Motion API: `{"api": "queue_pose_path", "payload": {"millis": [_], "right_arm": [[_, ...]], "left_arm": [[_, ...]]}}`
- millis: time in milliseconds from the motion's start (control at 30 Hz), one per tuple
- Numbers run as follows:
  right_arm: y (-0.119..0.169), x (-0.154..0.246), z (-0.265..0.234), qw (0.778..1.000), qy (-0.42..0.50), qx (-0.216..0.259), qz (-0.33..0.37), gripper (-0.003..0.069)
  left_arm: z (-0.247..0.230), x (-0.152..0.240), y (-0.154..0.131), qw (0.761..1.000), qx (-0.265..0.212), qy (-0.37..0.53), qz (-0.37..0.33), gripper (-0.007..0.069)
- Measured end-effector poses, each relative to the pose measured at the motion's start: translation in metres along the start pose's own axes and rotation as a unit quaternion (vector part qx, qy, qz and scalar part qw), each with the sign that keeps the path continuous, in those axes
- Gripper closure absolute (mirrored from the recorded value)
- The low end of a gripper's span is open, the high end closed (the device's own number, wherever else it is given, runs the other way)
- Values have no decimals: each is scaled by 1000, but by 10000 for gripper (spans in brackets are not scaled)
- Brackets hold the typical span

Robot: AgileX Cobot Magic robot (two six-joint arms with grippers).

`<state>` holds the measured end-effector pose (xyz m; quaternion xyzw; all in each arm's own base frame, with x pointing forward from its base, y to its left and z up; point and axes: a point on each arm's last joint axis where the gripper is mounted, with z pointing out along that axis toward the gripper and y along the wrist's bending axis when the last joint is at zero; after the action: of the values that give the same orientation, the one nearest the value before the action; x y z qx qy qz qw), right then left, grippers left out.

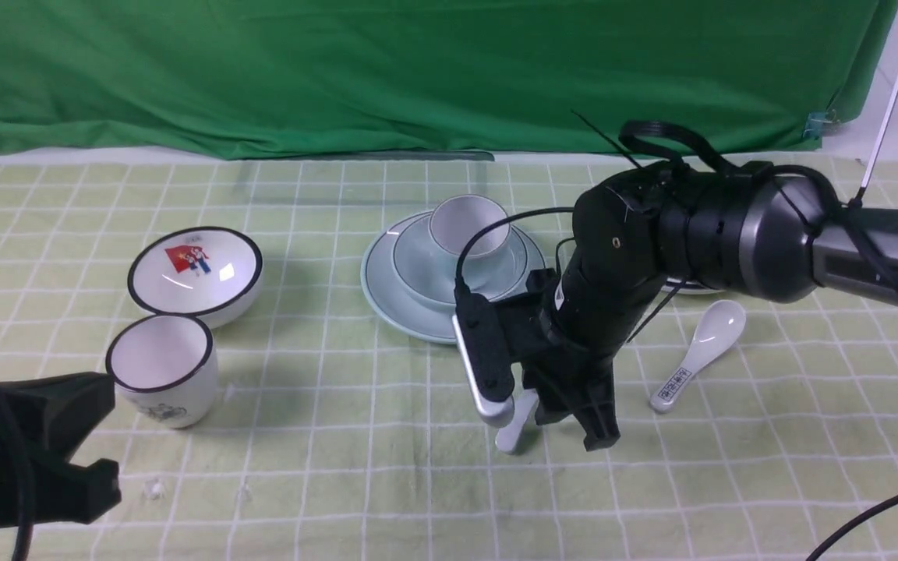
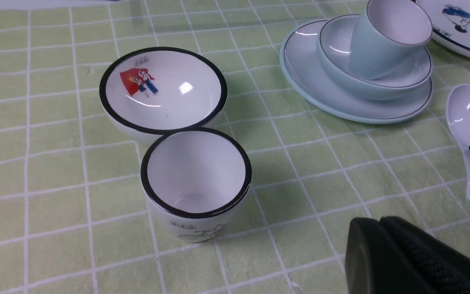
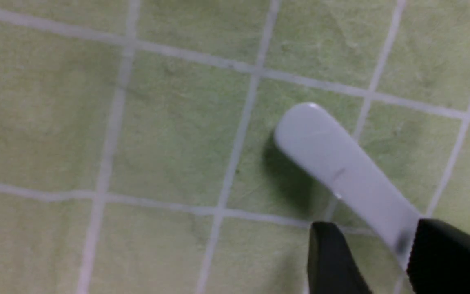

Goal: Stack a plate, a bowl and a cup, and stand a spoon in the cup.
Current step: Use the right arm to grab a blue soup spoon, then use the right arm to put the blue soup spoon into the blue teacup in the middle

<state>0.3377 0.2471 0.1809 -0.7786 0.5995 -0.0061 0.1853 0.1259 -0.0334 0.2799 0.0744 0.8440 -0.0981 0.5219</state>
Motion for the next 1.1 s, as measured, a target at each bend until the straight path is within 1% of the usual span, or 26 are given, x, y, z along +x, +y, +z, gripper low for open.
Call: {"api": "queue_pose_path", "payload": {"millis": [100,233,267,333,433,500,533,567,600,633,667,700,733,767,800,833,867,900,933,1000,1100], "right_arm": [[-2,0,6,1000,-2,11,-5,356],[-2,0,10,1000,-2,14,-12,430],[-2,-2,10,1000,-2,15,-14,496],[-1,-6,9,1000,-5,20,-20,585],[2,-15,6,999,-11,21,-25,596],[3,-23,1,999,-21,27,1,596],[3,-23,1,999,-22,29,0,596],[1,-29,-9,997,-42,43,42,596],[-1,-31,-12,996,-50,49,54,596],[-9,-40,-33,987,-93,86,99,596],[-15,-45,-44,978,-124,112,128,596],[-16,-46,-48,975,-132,121,134,596],[-27,-50,-65,953,-179,165,178,596],[-30,-50,-69,946,-191,179,192,596],[-46,-46,-81,902,-243,239,266,596],[-52,-44,-82,882,-257,258,297,596],[-57,-40,-81,866,-266,275,322,596],[-62,-36,-76,843,-277,286,361,596],[-67,-33,-71,829,-280,295,385,596],[-73,-32,-60,815,-282,300,408,596],[-81,-33,-46,810,-283,297,419,596]], "left_arm": [[0,0,0,1000,0,0,3,657],[0,0,0,1000,0,0,5,657],[0,0,0,1000,0,0,5,657],[0,0,0,1000,0,0,5,657],[0,0,0,1000,0,0,5,657],[0,0,0,1000,0,0,8,657],[0,0,0,1000,0,0,8,657],[0,0,0,1000,0,0,8,657],[0,0,0,1000,0,0,8,657],[0,0,0,1000,0,0,9,657],[0,0,0,1000,0,-1,9,657],[0,0,0,1000,0,-1,10,657],[0,0,0,1000,0,-2,10,657],[0,0,0,1000,0,-2,10,657],[0,-1,0,1000,0,-4,10,657],[0,-1,0,1000,0,-4,10,657],[0,-1,0,1000,0,-4,9,657],[0,-1,0,1000,1,-4,8,657],[0,-1,0,1000,1,-6,7,657],[0,-2,-1,1000,3,-11,1,657],[0,-2,-1,1000,4,-13,-1,657]]}}
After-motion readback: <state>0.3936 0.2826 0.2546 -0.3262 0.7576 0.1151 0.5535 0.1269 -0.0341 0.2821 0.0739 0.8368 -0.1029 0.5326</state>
